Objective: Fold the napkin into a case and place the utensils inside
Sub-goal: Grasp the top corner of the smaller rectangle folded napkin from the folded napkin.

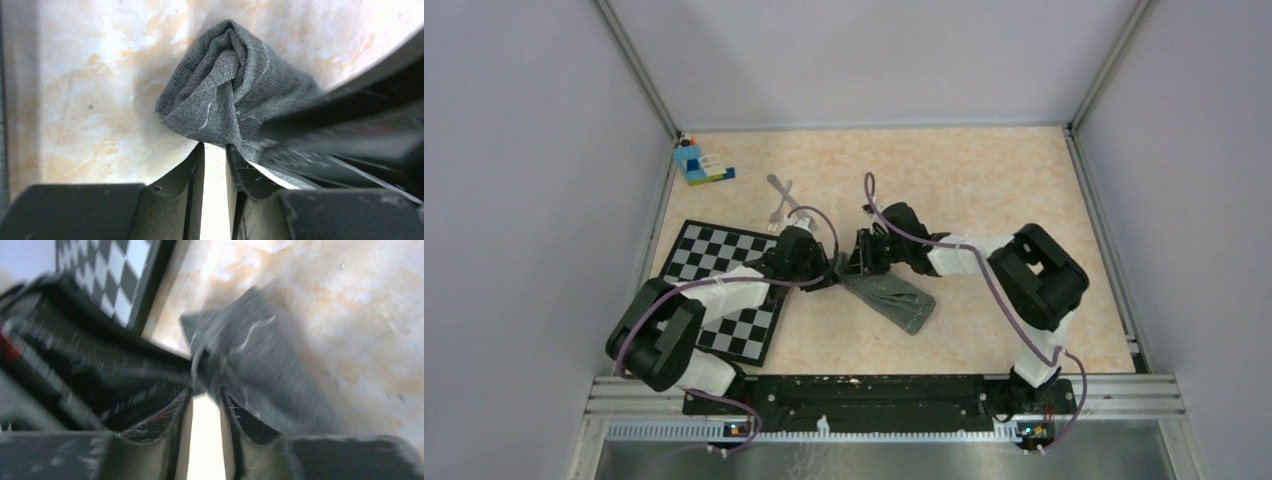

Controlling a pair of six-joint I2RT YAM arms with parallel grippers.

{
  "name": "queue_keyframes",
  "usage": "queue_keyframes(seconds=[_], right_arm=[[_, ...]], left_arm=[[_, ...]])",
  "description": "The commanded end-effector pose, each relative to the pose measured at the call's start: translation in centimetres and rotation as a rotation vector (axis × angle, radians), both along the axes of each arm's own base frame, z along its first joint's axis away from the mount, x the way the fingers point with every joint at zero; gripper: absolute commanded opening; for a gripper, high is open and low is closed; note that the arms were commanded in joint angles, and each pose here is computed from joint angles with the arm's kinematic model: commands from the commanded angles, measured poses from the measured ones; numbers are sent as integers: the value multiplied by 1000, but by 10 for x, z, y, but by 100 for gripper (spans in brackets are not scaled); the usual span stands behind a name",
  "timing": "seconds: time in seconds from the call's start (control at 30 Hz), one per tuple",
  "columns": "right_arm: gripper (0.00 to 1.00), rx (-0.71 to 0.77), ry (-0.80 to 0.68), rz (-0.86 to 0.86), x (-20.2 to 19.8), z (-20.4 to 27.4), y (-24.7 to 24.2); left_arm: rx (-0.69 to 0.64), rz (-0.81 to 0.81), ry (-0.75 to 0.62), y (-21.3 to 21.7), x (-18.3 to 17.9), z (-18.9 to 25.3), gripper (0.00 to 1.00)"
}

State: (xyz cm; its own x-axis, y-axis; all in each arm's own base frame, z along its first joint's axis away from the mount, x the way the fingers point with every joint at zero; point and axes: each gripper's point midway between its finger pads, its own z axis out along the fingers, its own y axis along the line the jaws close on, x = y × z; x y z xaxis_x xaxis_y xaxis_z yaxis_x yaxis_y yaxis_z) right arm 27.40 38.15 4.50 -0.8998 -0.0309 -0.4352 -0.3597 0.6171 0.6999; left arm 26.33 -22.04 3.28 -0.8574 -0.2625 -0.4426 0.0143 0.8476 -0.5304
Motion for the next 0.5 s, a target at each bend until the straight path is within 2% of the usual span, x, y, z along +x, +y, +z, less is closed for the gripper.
queue_keyframes(seconds=[0.0, 0.1, 0.2, 0.27, 0.47], right_arm=[[36, 81, -95, 118, -17, 62, -23], [53, 7, -231, 205, -29, 65, -45], [68, -85, -500, 256, -38, 79, -62], [72, -206, -646, 256, -40, 77, -71], [72, -435, -748, 305, -52, 48, -78]], left_arm=[[-65, 4, -103, -2, 15, 30, 30], [-94, -12, -87, -5, 7, 32, 34], [-124, -16, -82, -3, 5, 35, 39], [-134, -13, -73, 1, 5, 37, 43], [-157, -5, -89, 23, 9, 48, 51]])
